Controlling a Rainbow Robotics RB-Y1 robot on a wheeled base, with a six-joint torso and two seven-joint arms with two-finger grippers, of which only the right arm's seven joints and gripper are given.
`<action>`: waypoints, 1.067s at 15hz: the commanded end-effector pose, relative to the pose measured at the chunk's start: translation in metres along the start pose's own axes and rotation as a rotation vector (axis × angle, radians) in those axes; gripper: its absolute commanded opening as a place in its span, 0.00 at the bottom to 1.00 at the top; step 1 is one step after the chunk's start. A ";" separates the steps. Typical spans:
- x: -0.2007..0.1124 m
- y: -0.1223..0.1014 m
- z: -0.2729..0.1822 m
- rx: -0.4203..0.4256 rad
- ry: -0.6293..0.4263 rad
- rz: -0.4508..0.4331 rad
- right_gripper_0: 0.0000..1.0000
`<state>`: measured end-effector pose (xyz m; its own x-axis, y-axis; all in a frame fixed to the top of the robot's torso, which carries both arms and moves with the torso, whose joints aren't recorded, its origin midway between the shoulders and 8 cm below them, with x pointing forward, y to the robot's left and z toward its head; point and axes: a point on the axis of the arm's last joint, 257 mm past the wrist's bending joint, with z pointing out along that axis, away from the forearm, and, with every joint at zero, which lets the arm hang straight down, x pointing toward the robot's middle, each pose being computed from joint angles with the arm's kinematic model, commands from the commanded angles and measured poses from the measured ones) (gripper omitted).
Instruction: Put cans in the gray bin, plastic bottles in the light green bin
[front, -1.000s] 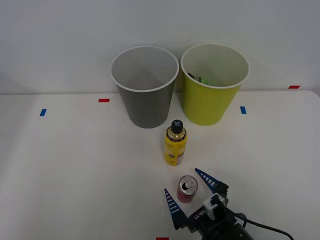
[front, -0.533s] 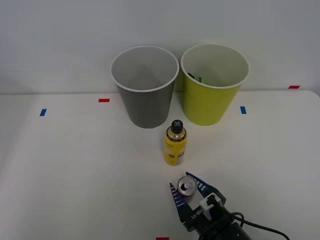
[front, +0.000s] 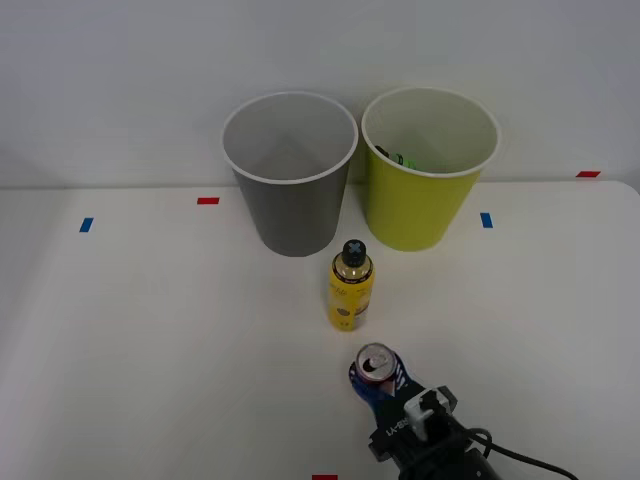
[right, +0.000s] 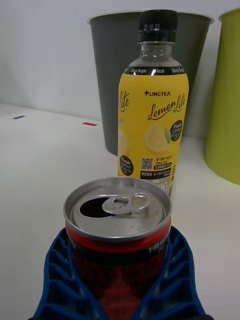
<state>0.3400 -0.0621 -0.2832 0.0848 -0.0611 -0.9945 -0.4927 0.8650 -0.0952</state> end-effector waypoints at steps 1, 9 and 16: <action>-0.013 0.003 -0.014 -0.018 -0.028 -0.026 0.00; -0.058 0.005 -0.030 -0.032 -0.094 0.011 0.00; -0.180 0.018 -0.021 -0.081 -0.255 0.150 0.00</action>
<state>0.3002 -0.0509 -0.1340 0.2334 0.1408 -0.9621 -0.5619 0.8271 -0.0153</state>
